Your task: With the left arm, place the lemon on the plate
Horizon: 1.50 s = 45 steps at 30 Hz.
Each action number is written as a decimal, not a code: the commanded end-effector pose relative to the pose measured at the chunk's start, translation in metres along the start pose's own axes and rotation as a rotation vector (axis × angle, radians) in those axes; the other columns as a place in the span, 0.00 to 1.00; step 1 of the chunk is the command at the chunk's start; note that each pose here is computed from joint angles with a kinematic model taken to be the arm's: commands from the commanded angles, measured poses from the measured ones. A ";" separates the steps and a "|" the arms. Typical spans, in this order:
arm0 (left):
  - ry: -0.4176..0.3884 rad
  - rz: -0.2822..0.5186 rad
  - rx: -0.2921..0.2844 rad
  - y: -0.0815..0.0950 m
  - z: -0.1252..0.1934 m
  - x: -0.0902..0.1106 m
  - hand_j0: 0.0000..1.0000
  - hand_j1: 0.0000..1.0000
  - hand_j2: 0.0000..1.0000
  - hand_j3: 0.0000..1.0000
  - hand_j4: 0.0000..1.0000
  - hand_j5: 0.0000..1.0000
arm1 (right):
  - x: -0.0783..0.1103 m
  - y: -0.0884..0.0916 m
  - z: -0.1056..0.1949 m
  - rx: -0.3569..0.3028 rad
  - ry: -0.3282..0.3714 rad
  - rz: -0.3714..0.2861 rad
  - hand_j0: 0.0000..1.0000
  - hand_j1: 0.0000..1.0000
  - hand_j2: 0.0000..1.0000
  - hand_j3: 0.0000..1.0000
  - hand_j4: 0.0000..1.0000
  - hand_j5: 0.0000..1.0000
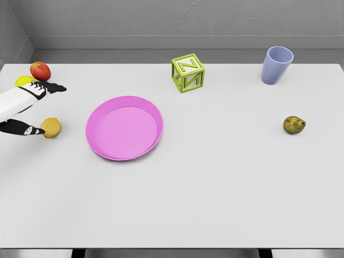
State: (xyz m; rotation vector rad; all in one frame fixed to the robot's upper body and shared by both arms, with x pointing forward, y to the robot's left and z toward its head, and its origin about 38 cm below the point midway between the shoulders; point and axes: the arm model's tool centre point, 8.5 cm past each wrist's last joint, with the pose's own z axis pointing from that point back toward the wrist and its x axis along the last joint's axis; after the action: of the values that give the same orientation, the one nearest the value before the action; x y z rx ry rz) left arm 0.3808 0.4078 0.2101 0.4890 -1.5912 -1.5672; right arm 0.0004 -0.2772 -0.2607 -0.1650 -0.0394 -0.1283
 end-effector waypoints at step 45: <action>0.106 -0.148 -0.343 -0.033 -0.028 -0.042 1.00 1.00 1.00 1.00 1.00 1.00 | -0.001 0.000 0.000 0.001 0.002 -0.005 1.00 1.00 1.00 1.00 1.00 1.00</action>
State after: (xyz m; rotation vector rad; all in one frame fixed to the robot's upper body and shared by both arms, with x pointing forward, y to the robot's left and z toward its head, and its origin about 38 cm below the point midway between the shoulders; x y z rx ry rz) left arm 0.4168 0.4131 0.1735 0.5024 -1.2250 -1.8628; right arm -0.0002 -0.2771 -0.2607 -0.1649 -0.0376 -0.1329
